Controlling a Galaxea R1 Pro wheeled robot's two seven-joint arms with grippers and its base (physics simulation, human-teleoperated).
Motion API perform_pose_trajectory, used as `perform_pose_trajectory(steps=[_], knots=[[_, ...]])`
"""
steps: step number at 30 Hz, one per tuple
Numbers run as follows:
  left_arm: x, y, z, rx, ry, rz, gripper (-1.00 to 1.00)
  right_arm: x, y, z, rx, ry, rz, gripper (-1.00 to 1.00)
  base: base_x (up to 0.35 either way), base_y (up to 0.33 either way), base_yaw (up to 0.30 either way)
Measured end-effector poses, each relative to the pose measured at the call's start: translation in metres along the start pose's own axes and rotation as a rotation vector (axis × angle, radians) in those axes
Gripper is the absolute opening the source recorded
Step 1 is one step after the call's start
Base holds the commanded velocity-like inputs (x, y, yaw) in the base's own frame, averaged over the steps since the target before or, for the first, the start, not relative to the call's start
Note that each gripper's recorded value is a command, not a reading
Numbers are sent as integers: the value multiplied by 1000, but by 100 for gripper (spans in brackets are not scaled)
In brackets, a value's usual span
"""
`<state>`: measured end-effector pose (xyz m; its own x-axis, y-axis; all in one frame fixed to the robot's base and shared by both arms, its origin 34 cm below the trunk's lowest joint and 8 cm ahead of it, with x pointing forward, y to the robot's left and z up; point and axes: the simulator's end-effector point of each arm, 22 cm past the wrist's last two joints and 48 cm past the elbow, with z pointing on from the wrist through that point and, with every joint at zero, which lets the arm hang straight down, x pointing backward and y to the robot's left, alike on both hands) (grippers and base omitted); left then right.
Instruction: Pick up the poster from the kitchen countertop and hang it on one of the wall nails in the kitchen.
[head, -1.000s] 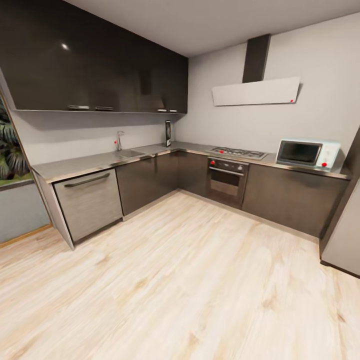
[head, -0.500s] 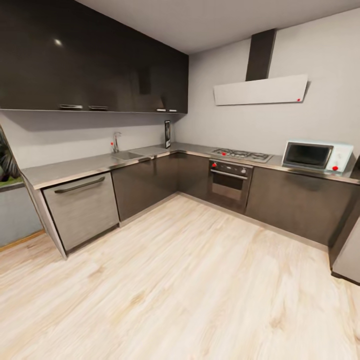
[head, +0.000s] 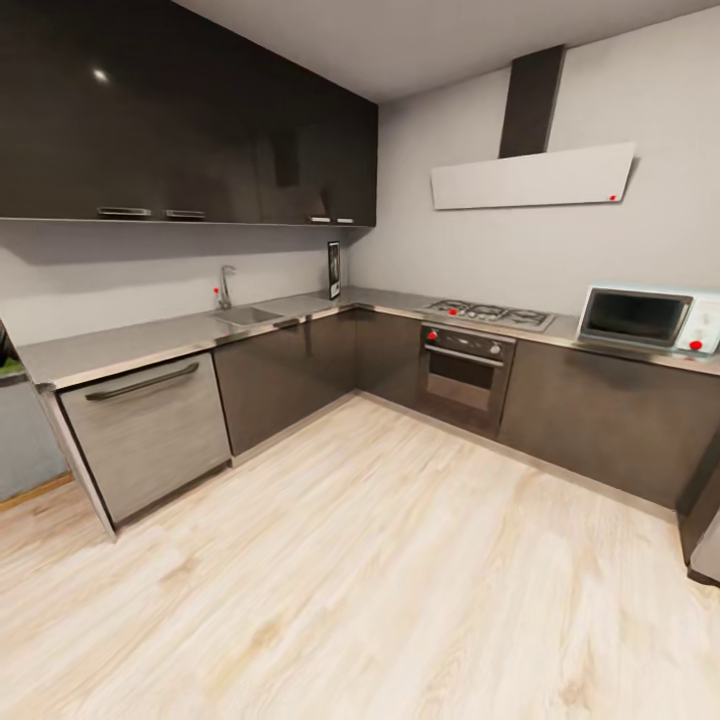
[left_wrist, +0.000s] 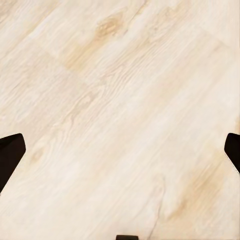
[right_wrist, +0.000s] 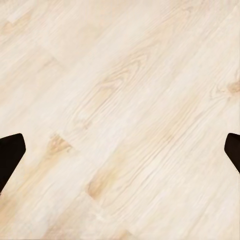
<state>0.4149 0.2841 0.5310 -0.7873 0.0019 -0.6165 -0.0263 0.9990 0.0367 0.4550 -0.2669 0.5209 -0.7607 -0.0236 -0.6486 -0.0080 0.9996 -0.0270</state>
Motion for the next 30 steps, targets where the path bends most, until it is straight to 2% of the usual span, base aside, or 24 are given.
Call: perform_pose_trajectory(steps=[30], knots=[[0, 0, 0, 0, 0, 0, 100, 1, 0, 0, 0, 2, 0, 100, 337, 0, 0]])
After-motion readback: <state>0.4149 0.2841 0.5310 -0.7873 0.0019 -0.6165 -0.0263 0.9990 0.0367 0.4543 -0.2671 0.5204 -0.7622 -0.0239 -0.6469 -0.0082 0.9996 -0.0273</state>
